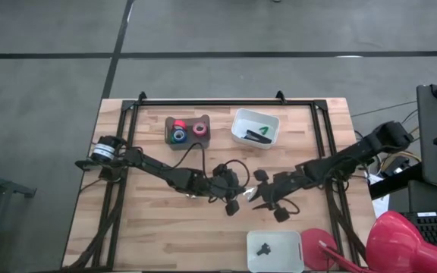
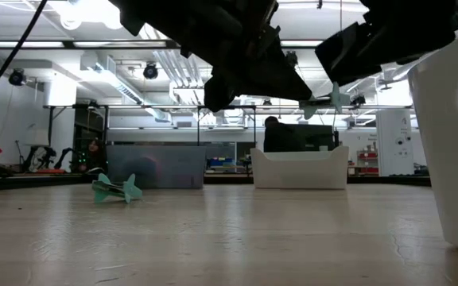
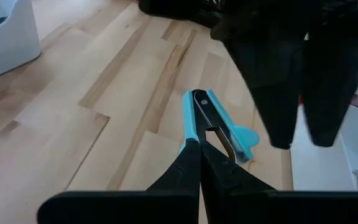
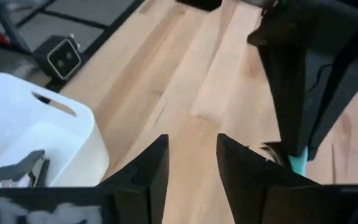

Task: Pick and place Stapler, Stapler remover, tape
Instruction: Put the right blue staple remover into the bottom white bin

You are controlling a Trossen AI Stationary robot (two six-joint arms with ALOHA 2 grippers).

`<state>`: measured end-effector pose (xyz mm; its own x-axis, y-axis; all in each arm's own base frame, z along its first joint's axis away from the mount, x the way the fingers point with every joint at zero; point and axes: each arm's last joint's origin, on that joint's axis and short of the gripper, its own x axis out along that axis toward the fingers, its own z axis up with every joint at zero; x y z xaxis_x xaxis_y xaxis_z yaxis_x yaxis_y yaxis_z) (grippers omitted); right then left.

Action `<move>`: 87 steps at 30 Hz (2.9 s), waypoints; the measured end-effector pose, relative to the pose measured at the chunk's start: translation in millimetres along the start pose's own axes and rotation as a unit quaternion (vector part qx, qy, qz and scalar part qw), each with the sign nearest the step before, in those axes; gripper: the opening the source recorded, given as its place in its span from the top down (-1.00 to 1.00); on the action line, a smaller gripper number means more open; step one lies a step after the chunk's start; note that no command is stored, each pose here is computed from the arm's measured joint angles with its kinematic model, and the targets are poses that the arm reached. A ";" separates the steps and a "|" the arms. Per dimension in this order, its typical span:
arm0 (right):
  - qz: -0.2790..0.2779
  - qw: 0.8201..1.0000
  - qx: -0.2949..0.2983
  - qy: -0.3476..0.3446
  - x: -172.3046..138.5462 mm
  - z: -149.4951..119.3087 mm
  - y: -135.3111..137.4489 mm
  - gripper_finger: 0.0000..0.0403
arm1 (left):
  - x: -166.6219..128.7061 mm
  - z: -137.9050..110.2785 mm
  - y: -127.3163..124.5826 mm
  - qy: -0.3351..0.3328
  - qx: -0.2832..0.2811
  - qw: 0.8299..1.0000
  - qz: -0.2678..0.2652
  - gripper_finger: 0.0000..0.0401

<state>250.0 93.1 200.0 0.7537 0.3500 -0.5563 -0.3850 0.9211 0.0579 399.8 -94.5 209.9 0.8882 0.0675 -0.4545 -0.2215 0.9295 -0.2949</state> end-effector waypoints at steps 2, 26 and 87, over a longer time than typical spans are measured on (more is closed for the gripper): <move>-0.010 1.000 -0.003 0.004 2.8 1.7 -0.5 0.40 | -0.1 -0.2 -0.7 0.002 -0.003 1.000 -0.005 0.99; -0.053 0.998 -0.030 0.020 8.7 -0.1 -3.2 0.47 | -0.9 1.0 -4.4 -0.007 -0.006 1.000 -0.016 0.99; 0.240 0.949 0.161 0.124 28.4 -13.8 73.2 0.96 | -1.6 -9.4 -0.1 0.053 -0.030 0.998 -0.011 0.87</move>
<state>235.9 168.1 177.0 0.3686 0.7279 -0.5781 -0.4397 0.6845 0.5815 394.6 -98.1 202.8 0.8468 0.0051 -0.5320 -0.2281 0.9068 -0.3544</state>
